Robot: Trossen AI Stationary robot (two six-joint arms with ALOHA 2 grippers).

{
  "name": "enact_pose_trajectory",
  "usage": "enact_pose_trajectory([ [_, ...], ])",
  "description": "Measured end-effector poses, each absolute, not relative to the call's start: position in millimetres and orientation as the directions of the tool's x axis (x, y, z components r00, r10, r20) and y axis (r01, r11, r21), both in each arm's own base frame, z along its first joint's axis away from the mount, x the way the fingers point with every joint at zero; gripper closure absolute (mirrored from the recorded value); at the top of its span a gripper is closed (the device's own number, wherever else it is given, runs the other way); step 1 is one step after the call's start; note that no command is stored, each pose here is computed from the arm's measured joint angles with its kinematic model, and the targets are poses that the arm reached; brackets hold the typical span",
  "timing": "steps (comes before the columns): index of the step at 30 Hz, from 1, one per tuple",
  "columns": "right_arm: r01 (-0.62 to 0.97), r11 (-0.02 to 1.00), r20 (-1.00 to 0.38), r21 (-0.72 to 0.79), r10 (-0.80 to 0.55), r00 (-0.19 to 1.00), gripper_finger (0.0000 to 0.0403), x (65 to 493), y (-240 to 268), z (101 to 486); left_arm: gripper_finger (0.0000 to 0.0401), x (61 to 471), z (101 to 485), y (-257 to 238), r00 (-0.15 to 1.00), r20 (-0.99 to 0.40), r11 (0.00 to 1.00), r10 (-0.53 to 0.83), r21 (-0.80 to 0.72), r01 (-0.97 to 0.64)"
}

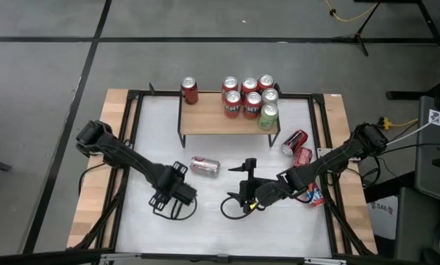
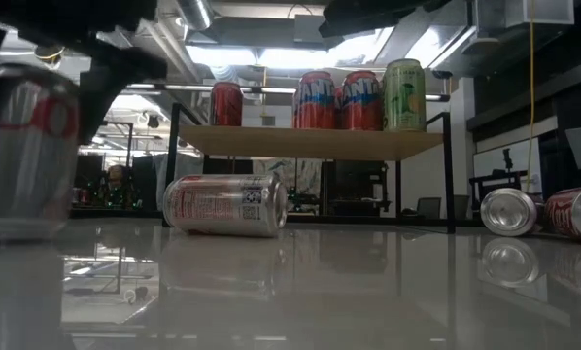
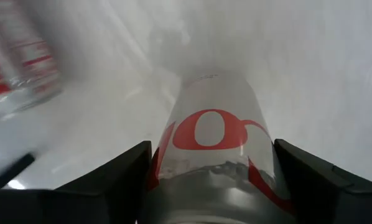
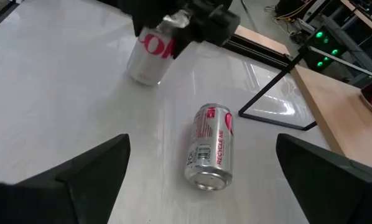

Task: Place canned beverage on shelf
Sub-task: Put the red white soda can on the shelf

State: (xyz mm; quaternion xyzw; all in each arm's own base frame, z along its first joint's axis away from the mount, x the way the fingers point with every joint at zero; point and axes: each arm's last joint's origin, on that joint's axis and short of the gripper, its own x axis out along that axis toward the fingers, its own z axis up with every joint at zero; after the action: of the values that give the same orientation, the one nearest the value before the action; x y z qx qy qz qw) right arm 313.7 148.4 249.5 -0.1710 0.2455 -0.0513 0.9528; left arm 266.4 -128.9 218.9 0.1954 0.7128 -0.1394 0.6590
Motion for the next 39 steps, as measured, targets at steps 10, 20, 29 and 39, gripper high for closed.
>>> enact_pose_trajectory([
  [10,0.014,0.936,-0.451,-0.352,-0.182,0.874,0.0011,314,148,249,0.0099,264,212,-141,-0.057,-0.988,0.836,0.144,0.091,0.541],
  [20,0.013,0.936,-0.451,-0.352,-0.182,0.873,0.0011,314,148,249,0.0073,263,211,-144,0.001,-0.975,0.835,0.221,0.189,0.517],
  [29,0.013,0.936,-0.452,-0.353,-0.182,0.873,0.0011,314,148,249,0.0072,264,211,-144,0.006,-0.975,0.84,0.223,0.195,0.506],
  [39,0.013,0.936,-0.452,-0.353,-0.182,0.873,0.0011,314,148,249,0.0071,266,211,-145,0.023,-0.977,0.854,0.213,0.198,0.481],
])
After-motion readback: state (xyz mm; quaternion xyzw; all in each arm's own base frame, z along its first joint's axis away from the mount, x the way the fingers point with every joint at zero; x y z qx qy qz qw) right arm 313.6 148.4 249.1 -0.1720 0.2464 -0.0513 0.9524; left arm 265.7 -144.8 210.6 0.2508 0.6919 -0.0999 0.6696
